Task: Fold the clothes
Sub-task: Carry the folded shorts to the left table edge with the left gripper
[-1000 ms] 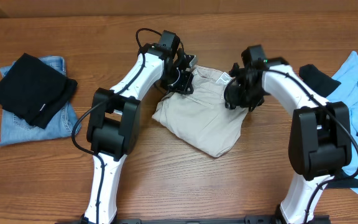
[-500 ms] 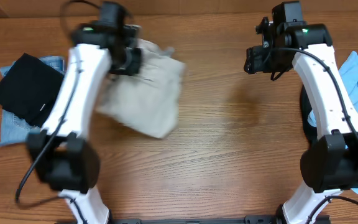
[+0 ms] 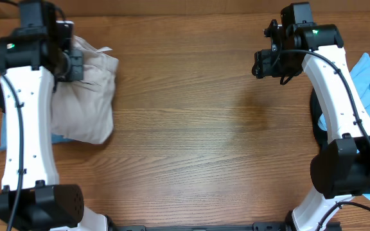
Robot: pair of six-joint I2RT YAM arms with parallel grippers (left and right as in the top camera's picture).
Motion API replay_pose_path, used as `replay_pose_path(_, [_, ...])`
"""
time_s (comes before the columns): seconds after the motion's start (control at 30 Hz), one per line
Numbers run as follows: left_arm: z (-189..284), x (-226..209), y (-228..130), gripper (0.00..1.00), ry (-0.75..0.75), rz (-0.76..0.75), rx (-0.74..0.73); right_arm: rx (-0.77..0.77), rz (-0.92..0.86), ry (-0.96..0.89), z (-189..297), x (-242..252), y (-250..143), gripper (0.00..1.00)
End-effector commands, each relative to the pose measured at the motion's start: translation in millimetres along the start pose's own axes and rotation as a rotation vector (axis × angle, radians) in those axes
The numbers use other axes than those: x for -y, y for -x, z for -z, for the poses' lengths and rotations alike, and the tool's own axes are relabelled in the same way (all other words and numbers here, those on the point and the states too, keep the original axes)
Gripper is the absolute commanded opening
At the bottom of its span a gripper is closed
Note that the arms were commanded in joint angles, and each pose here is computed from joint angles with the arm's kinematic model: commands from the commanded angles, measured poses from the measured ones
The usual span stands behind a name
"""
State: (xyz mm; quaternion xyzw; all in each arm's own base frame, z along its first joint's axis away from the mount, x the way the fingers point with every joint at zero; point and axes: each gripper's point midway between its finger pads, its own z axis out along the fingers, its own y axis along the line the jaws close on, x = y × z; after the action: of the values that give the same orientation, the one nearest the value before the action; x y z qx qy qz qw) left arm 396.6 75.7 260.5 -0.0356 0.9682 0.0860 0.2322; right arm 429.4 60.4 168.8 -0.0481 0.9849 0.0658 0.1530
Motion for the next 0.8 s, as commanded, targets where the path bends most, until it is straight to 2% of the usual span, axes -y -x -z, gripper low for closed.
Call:
replay_pose_path(0.0, [20.9,-26.3,9.4,0.06,0.066,-0.005,0.08,0.022,-0.001,-0.009,7.2,0.6,4.5,0.66])
replay_pose_path(0.2, [10.2,-52.1,20.9,0.06,0.093,-0.028,0.114,0.018,-0.002,-0.01,7.1,0.7,3.5,0.65])
replay_pose_path(0.4, [-4.6,-81.4,24.1,0.06,0.13,0.02,0.116,0.018,-0.001,-0.01,7.2,0.6,3.6,0.65])
replay_pose_path(0.53, [-29.7,-97.8,16.8,0.06,0.113,0.018,0.067,0.018,-0.001,-0.009,7.2,0.6,3.7,0.65])
replay_pose_path(0.77, [-78.2,-134.9,-3.3,0.05,0.128,0.106,-0.031,0.015,-0.001,-0.01,7.1,0.7,2.8,0.65])
